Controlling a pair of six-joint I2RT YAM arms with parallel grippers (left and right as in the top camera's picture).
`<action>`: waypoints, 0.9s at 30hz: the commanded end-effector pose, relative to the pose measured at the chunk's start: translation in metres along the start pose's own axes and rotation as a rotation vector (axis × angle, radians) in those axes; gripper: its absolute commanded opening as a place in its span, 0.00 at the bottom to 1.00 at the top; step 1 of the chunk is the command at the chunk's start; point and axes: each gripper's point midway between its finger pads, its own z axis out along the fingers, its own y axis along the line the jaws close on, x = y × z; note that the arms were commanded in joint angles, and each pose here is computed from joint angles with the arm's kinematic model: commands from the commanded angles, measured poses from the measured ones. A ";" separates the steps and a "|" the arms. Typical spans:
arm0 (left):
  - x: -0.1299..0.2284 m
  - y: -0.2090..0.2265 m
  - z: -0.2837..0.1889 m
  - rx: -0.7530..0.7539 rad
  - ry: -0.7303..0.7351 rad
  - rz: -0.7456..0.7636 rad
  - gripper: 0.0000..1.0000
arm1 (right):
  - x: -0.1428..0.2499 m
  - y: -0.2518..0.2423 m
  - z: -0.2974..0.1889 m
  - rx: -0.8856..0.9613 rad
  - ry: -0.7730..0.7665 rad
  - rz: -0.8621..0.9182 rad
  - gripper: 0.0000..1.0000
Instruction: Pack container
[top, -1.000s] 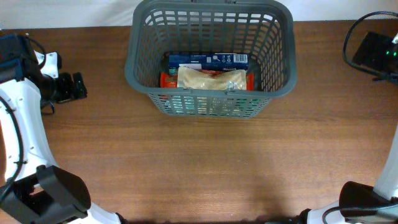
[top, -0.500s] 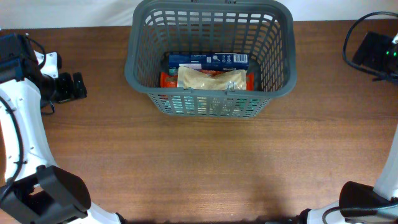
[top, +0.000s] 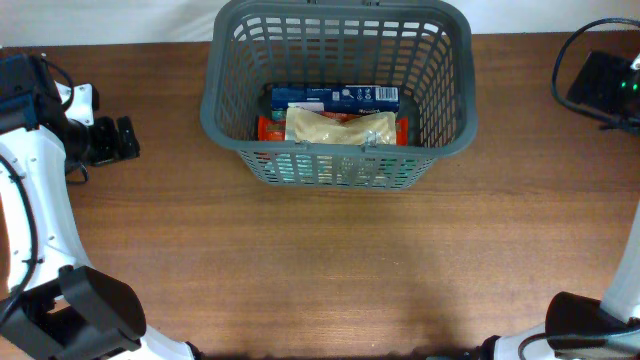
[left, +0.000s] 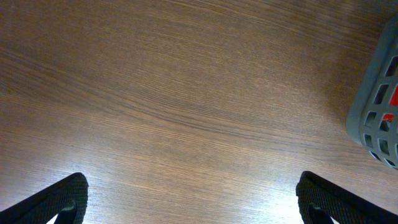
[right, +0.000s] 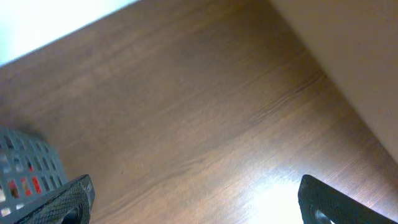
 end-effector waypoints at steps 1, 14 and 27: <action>0.001 -0.001 -0.006 0.008 -0.014 -0.012 0.99 | -0.013 -0.021 -0.035 0.052 -0.124 0.048 0.99; 0.001 -0.001 -0.006 0.008 -0.014 -0.012 0.99 | 0.010 -0.038 -0.091 -0.016 -0.379 0.126 0.99; 0.001 -0.001 -0.006 0.008 -0.014 -0.012 0.99 | 0.132 -0.018 -0.062 -0.288 -0.567 0.244 0.99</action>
